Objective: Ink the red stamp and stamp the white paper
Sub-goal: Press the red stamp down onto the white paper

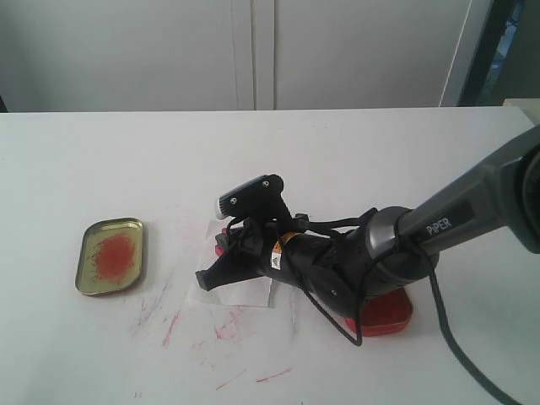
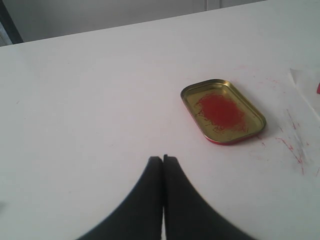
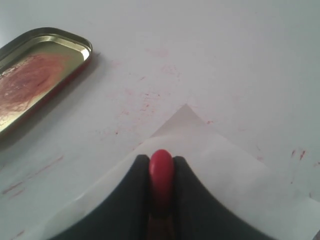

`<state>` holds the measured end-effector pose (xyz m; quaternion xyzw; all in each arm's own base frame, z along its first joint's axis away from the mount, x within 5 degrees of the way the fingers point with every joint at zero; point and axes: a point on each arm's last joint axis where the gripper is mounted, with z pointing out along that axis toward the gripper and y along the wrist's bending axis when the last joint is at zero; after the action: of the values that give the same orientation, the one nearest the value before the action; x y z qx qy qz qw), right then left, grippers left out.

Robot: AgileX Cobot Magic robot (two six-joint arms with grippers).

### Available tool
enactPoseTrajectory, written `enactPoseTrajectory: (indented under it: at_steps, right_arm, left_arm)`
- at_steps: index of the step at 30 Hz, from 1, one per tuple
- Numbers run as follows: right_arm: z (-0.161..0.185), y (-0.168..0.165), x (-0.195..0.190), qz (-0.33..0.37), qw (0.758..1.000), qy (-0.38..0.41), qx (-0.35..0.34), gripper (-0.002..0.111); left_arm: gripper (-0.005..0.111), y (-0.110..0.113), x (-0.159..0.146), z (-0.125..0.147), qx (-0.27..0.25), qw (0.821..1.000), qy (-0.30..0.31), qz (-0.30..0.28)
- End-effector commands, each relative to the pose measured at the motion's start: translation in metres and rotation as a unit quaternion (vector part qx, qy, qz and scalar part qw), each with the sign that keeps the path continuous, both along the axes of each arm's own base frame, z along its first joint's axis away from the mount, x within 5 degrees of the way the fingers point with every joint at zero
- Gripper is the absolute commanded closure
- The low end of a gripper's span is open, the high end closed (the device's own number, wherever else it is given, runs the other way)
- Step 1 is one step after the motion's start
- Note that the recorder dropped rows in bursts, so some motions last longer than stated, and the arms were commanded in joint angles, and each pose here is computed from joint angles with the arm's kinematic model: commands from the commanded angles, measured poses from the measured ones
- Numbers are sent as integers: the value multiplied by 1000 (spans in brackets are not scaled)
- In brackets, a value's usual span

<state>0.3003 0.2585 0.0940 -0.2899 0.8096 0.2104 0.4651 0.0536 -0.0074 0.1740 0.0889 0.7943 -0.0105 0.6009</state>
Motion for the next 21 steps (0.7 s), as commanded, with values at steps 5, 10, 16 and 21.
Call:
enactPoseTrajectory:
  at_steps: [5, 10, 16, 21]
  right_arm:
    - [-14, -3, -2, -4, 999, 23, -25, 108]
    - [-14, -3, -2, -4, 999, 23, -25, 108]
    - [-14, -3, -2, -4, 999, 23, -25, 108]
    - [-14, -3, -2, -3, 999, 22, -26, 108]
  left_arm:
    - [107, 0, 0, 0, -2, 1000, -1, -3]
    - [107, 0, 0, 0, -2, 1000, -1, -3]
    - [107, 0, 0, 0, -2, 1000, -1, -3]
    - [107, 0, 0, 0, -2, 1000, -1, -3]
